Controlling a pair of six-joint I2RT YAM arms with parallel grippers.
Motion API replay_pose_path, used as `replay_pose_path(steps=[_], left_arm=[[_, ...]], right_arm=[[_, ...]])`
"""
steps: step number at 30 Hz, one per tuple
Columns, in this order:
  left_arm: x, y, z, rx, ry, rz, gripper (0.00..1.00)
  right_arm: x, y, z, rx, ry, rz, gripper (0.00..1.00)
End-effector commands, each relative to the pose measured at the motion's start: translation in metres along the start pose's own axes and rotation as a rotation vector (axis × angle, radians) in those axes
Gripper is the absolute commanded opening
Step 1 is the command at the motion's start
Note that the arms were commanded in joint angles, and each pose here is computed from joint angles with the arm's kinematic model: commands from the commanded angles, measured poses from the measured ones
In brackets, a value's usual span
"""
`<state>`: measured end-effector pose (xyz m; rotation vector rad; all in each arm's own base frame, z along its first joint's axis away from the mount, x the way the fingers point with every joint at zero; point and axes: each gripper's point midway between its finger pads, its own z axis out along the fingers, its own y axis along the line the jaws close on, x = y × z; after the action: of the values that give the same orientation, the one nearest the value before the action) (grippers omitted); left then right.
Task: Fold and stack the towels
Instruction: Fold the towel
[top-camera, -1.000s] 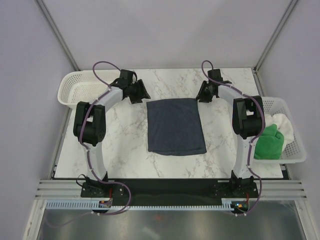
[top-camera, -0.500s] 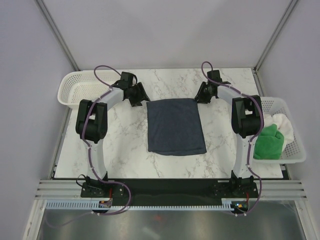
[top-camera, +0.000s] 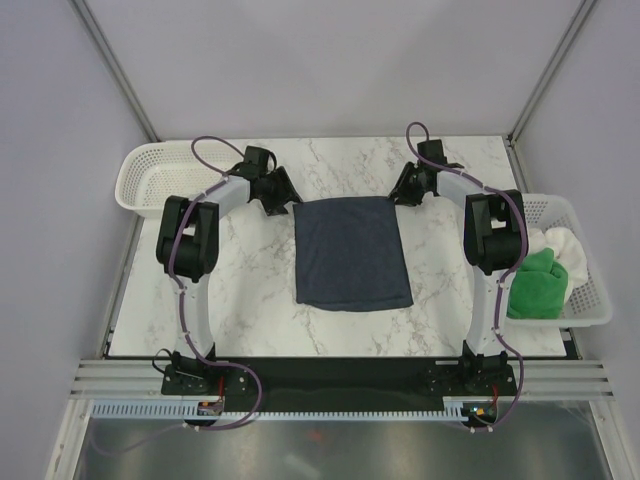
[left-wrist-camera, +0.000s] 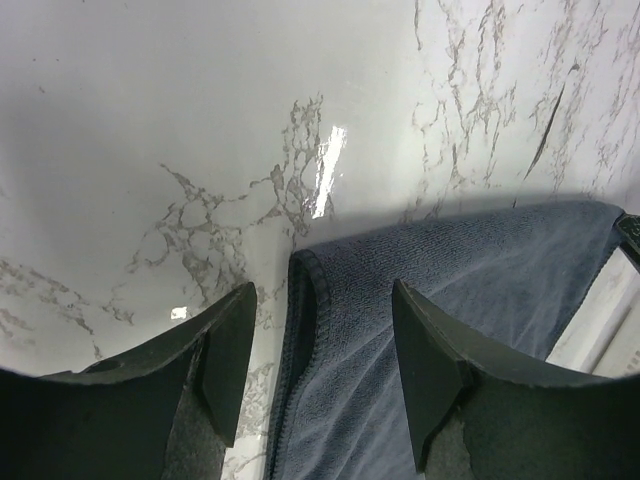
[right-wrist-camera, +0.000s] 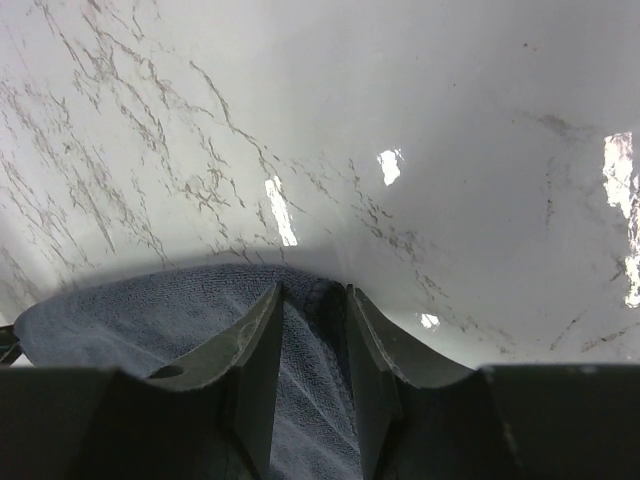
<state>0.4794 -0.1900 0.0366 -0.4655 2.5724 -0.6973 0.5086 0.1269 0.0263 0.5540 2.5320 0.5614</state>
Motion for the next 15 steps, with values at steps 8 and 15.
replay_pose_path(steps=[8,15], left_arm=[[-0.013,-0.014,0.005,0.057,-0.023,-0.049,0.59],[-0.013,-0.006,0.011,0.057,-0.011,-0.057,0.53]], right_arm=[[-0.018,0.011,0.003,-0.057,-0.028,0.032,0.39],[-0.015,0.005,0.009,-0.054,-0.018,0.019,0.37]])
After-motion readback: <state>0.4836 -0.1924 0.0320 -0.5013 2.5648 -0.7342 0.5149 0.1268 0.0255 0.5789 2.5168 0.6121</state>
